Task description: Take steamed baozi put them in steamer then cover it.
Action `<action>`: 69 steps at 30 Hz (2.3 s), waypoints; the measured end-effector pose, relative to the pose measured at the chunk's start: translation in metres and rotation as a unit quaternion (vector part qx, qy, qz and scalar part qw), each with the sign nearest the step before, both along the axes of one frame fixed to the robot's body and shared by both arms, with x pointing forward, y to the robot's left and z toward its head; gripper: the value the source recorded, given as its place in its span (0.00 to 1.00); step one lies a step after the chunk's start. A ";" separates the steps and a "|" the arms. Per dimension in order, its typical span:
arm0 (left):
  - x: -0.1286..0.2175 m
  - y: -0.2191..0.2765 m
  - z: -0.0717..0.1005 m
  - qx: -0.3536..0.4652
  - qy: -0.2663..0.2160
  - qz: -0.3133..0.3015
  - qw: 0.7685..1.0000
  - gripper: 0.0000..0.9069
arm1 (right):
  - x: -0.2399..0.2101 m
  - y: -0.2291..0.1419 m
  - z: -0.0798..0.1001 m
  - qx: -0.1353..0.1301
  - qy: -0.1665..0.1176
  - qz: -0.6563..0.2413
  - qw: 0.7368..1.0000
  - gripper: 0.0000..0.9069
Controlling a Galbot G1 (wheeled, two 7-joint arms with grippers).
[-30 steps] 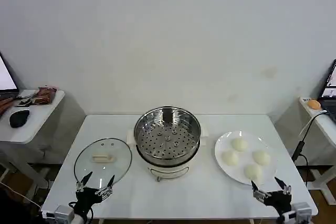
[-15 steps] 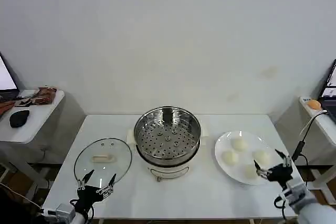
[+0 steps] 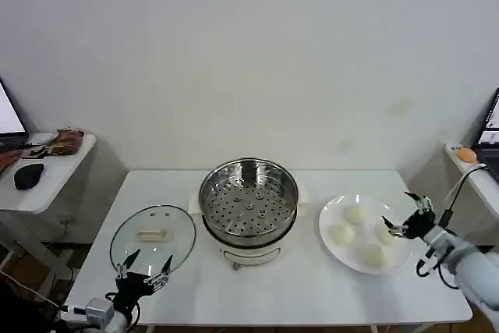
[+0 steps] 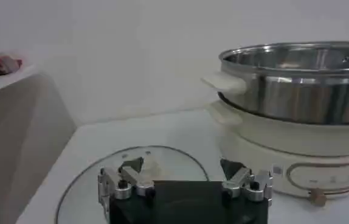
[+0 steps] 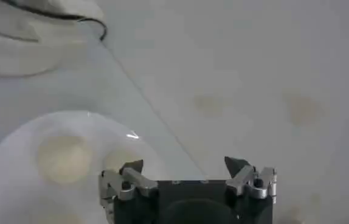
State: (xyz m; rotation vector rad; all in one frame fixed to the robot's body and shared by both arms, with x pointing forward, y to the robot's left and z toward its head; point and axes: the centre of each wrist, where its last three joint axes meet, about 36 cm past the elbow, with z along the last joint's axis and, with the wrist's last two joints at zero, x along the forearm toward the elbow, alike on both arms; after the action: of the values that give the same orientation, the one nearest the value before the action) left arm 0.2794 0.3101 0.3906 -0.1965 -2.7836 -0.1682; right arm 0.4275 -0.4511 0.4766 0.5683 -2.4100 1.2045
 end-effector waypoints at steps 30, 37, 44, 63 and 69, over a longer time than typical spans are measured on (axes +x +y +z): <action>0.006 0.004 -0.005 0.026 0.028 -0.017 0.999 1.00 | 0.135 0.004 0.006 -0.087 0.168 0.179 0.965 1.00; 0.005 0.003 -0.008 0.022 0.034 -0.013 0.999 1.00 | 0.163 0.010 0.003 -0.118 0.205 0.216 0.947 1.00; 0.004 0.003 -0.009 0.019 0.036 -0.010 0.999 1.00 | 0.193 0.017 0.002 -0.145 0.233 0.238 0.932 1.00; 0.008 0.006 -0.006 0.017 0.035 -0.009 0.999 1.00 | 0.248 0.037 -0.011 -0.201 0.290 0.266 0.897 1.00; 0.008 0.008 -0.004 0.018 0.034 -0.005 0.999 1.00 | 0.255 0.039 -0.018 -0.211 0.302 0.265 0.891 1.00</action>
State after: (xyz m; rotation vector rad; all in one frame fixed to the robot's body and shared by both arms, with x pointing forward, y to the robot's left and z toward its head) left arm 0.2876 0.3180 0.3863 -0.2039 -2.7100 -0.2106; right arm 0.6822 -0.4123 0.4584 1.2816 -1.4509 1.4271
